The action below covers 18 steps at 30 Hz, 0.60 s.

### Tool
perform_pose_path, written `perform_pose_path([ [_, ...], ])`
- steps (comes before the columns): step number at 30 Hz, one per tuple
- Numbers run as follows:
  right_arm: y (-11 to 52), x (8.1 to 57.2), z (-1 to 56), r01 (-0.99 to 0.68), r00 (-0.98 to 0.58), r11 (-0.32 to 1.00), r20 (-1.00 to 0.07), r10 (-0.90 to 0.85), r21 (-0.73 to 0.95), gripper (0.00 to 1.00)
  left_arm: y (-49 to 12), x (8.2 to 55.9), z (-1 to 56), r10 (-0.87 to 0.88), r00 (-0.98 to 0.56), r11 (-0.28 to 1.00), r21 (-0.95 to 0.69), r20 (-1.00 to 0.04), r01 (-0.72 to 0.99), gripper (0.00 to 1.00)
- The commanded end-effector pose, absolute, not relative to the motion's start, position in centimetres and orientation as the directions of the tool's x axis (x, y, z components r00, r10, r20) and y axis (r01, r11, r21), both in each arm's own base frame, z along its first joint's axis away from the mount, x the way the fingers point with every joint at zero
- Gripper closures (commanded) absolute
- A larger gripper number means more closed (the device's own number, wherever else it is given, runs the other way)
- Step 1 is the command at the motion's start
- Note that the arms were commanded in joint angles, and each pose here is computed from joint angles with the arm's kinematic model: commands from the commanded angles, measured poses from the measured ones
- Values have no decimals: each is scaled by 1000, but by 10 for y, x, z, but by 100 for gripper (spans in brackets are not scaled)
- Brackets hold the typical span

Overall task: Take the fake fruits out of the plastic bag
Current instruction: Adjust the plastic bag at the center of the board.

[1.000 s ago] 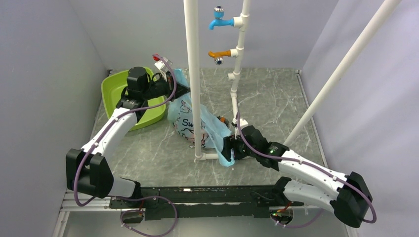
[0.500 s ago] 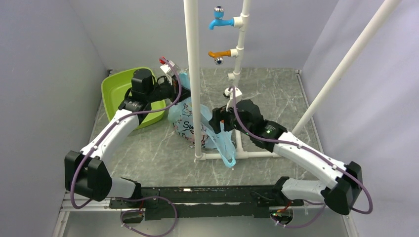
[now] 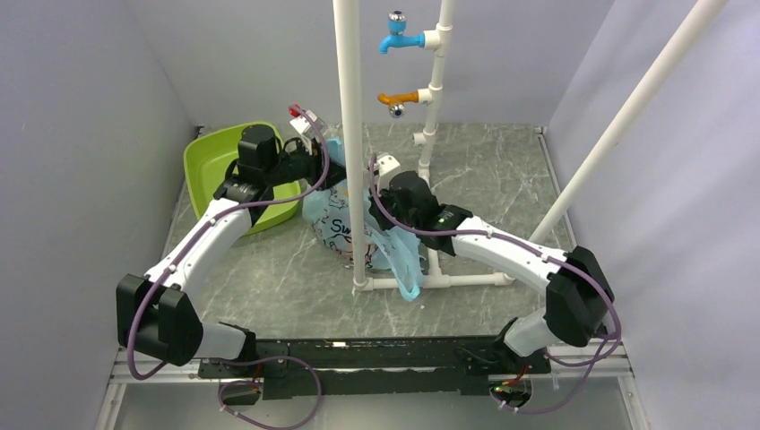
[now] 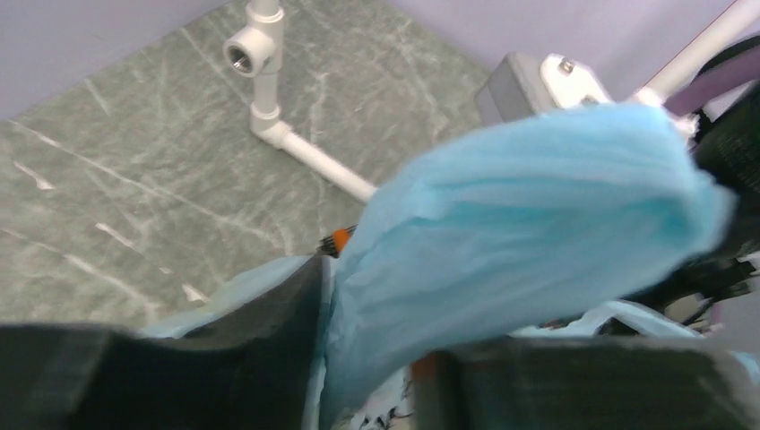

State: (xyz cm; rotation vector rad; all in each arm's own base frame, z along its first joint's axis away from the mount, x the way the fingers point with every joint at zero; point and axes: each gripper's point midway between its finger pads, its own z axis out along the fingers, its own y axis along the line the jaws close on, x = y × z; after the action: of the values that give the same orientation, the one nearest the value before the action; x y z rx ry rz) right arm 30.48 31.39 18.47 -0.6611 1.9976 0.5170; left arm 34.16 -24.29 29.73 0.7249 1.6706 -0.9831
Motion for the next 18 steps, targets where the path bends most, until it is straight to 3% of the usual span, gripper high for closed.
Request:
perform_pose_path([
  [1, 331, 324, 237, -591, -369, 787, -927, -70, 176, 100, -238, 347, 327, -7, -208, 521, -181, -978, 834, 41],
  [2, 328, 328, 242, -563, -371, 805, -927, -45, 187, 100, -236, 348, 324, -1, -222, 540, -188, -975, 821, 27],
  [6, 311, 344, 260, -432, -374, 873, -926, 55, 227, 100, -228, 352, 324, 21, -199, 584, -149, -980, 798, 15],
  [8, 300, 353, 262, -366, -385, 899, -918, 91, 242, 100, -221, 353, 328, 27, -173, 619, -119, -985, 776, 2],
  [18, 287, 376, 258, -217, -442, 923, -875, 199, 319, 100, -158, 374, 341, 4, -154, 884, -69, -988, 463, 1],
])
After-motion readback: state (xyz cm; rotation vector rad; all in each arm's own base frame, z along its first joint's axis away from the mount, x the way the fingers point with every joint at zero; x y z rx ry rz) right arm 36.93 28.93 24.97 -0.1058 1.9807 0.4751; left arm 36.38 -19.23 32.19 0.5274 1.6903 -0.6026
